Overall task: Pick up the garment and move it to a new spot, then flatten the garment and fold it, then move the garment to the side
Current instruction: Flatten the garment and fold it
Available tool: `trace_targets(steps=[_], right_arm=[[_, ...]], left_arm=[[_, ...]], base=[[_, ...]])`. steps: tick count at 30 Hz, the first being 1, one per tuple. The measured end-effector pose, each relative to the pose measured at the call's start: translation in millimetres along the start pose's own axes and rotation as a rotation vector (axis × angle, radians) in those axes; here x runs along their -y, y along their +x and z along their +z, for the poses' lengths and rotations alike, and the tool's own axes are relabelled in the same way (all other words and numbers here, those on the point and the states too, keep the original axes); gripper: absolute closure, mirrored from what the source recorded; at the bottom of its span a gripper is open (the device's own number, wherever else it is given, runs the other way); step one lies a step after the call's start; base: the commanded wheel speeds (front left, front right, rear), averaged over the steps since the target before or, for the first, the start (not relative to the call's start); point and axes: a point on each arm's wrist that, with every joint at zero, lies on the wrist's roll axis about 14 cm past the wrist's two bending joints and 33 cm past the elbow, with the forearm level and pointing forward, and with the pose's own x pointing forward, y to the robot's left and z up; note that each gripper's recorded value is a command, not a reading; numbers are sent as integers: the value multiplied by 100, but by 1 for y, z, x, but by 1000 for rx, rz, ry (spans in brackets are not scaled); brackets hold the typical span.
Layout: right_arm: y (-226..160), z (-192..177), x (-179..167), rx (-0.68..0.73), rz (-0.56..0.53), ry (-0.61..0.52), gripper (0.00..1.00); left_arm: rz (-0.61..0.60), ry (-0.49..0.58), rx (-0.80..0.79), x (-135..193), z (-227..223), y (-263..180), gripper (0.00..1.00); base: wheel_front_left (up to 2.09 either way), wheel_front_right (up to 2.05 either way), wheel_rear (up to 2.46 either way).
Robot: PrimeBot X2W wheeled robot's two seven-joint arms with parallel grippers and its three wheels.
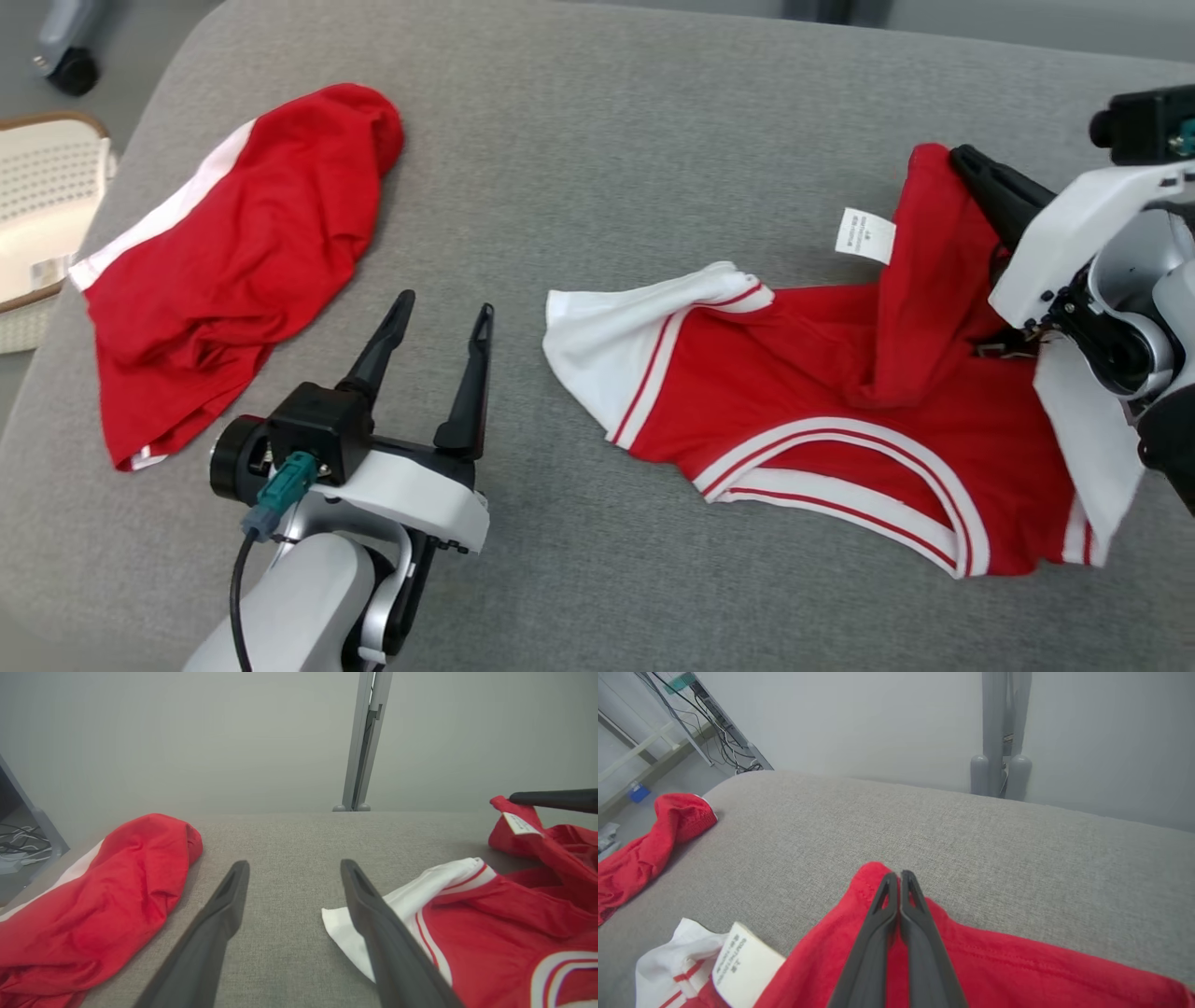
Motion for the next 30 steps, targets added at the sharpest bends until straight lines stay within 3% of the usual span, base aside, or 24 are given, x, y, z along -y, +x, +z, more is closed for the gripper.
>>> trace_targets(steps=[7, 17, 22, 23, 24, 25, 30], right_arm=[[-43, 10, 24, 180, -70, 131, 100], [-124, -41, 51, 308, -229, 347, 100], [-142, -61, 51, 314, -276, 413, 100], [-145, -63, 52, 319, -286, 417, 94], [-148, -66, 52, 319, -295, 426, 58], [-151, -68, 54, 326, -310, 436, 2], [-181, -77, 73, 411, -428, 499, 0]], left_arm=[[-50, 14, 10, 13, 6, 11, 0], [-124, 20, 12, 37, 10, 21, 0], [-143, 31, 7, 43, 11, 23, 0], [-147, 31, 2, 44, 10, 23, 0], [-149, 30, 1, 45, 10, 22, 0], [-149, 32, 2, 45, 11, 21, 0], [-125, 33, 20, 38, 18, 17, 0]], base=[[0, 0, 0], [0, 0, 0], [0, 0, 0], [0, 0, 0], [0, 0, 0], [0, 0, 0], [0, 0, 0]])
